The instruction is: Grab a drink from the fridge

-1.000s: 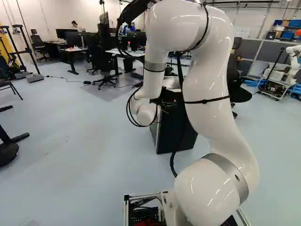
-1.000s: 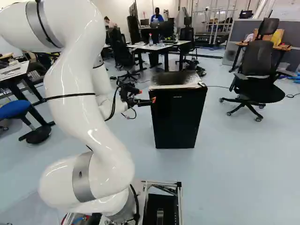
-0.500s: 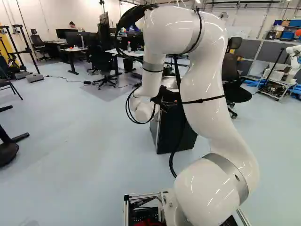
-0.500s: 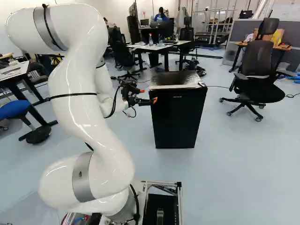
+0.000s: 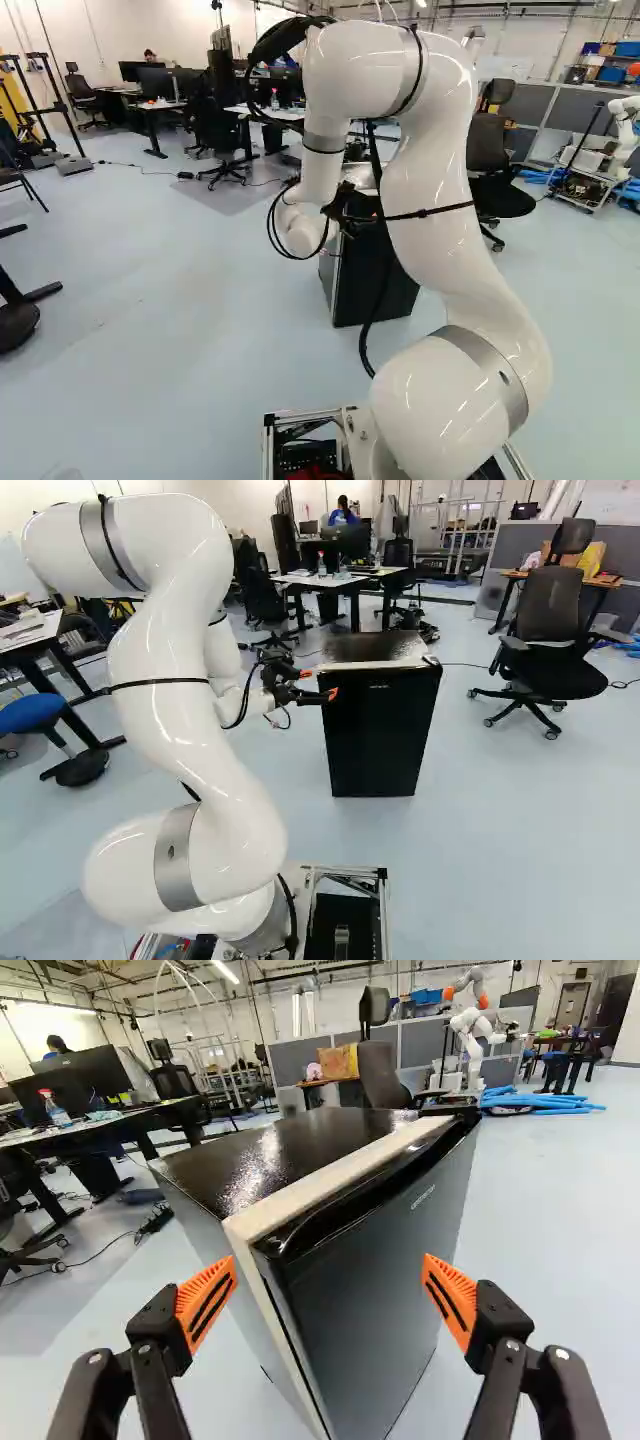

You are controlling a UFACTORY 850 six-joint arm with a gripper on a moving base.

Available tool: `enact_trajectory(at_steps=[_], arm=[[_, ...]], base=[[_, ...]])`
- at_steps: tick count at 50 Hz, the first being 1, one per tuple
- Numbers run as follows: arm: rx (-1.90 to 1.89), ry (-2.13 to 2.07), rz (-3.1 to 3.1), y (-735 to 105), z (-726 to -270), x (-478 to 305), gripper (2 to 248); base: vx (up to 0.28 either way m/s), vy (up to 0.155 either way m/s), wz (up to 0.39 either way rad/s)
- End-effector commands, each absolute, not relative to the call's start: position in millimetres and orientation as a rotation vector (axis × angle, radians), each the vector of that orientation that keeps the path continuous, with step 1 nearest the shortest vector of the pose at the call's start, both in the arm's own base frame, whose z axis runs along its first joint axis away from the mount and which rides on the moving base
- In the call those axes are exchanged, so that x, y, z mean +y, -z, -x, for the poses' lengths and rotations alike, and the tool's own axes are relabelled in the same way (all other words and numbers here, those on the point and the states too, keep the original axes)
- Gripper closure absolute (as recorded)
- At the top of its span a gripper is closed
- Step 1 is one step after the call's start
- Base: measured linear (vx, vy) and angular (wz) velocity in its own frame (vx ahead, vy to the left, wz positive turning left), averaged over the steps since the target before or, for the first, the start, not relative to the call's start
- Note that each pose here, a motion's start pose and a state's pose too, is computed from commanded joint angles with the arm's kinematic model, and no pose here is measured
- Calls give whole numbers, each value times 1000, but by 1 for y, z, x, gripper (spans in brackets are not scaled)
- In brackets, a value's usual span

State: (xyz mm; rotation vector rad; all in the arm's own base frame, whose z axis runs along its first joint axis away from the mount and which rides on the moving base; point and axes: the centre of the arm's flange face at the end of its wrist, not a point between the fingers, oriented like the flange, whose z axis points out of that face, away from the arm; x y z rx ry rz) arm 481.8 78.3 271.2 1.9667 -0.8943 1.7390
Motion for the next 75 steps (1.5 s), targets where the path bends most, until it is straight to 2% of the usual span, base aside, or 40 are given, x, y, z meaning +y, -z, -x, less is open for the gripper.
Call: enact_trajectory(at_steps=[75], arm=[[-926,-1716,-1989,-267,-495,77,3]], base=[[0,0,0]])
